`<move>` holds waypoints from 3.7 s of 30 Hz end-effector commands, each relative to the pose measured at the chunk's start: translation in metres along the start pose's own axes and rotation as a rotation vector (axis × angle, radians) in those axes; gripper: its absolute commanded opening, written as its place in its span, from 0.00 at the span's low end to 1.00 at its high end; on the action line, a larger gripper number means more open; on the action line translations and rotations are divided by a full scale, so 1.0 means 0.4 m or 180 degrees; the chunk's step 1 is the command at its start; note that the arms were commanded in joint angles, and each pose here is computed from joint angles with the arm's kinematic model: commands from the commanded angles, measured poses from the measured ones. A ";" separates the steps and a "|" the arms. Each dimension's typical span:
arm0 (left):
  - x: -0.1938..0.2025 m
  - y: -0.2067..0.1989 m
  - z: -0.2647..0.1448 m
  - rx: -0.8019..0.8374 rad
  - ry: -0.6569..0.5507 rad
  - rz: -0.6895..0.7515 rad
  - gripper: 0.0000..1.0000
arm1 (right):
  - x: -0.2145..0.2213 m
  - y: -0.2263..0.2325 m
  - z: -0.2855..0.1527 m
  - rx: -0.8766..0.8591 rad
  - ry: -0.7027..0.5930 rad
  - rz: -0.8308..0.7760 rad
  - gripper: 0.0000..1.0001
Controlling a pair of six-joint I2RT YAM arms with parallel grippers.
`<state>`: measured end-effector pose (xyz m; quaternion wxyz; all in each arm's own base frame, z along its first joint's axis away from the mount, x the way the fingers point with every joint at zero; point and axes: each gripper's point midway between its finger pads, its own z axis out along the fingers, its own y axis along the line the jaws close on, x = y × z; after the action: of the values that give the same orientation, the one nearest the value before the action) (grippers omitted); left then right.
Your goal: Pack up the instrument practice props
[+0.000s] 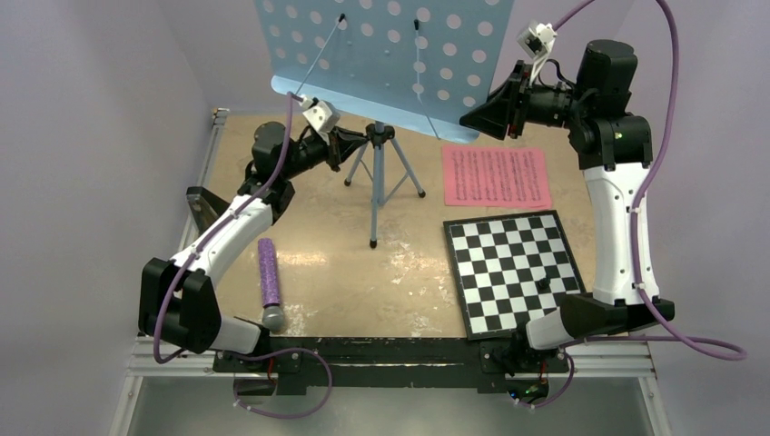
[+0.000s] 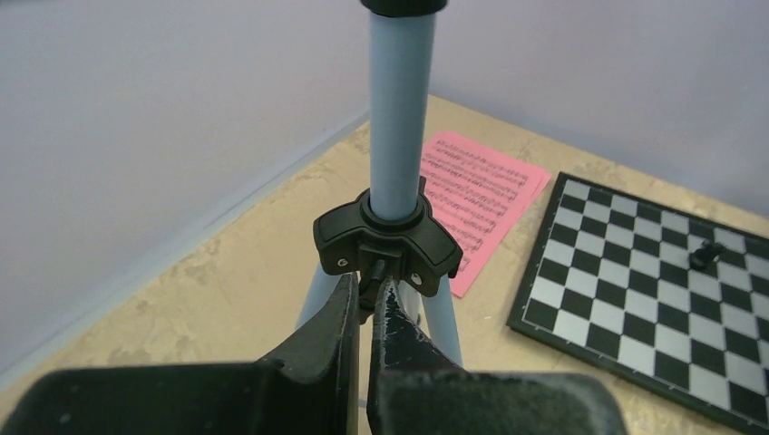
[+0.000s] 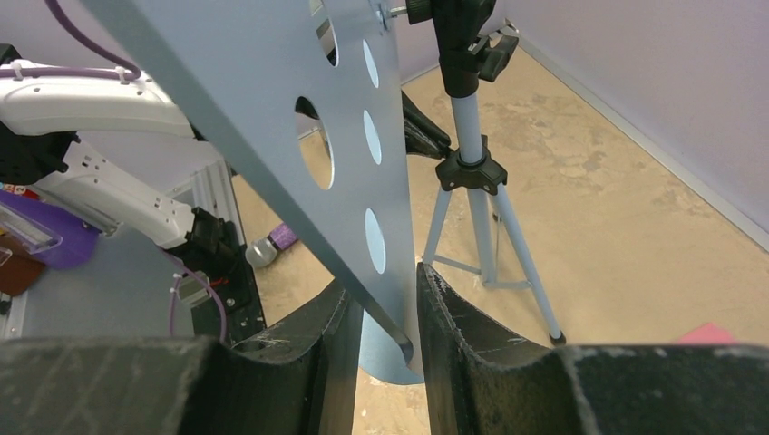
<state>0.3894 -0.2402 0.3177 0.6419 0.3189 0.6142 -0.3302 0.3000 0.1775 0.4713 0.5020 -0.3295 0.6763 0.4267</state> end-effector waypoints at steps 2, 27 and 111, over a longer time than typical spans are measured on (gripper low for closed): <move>0.042 -0.059 -0.001 0.0202 0.0087 -0.1001 0.00 | -0.015 0.016 -0.008 0.0018 -0.0028 -0.0168 0.33; 0.037 -0.118 -0.012 0.0731 0.0311 -0.2386 0.00 | -0.035 0.018 0.020 -0.0040 -0.0015 -0.0156 0.34; -0.070 -0.078 -0.050 0.0761 -0.0201 0.3859 0.16 | -0.049 0.056 0.030 -0.0379 -0.0106 -0.0085 0.33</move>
<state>0.3798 -0.2370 0.3104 0.6653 0.7084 0.1915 0.1373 0.2947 0.1971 0.4857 0.4921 -0.3516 0.6489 0.4616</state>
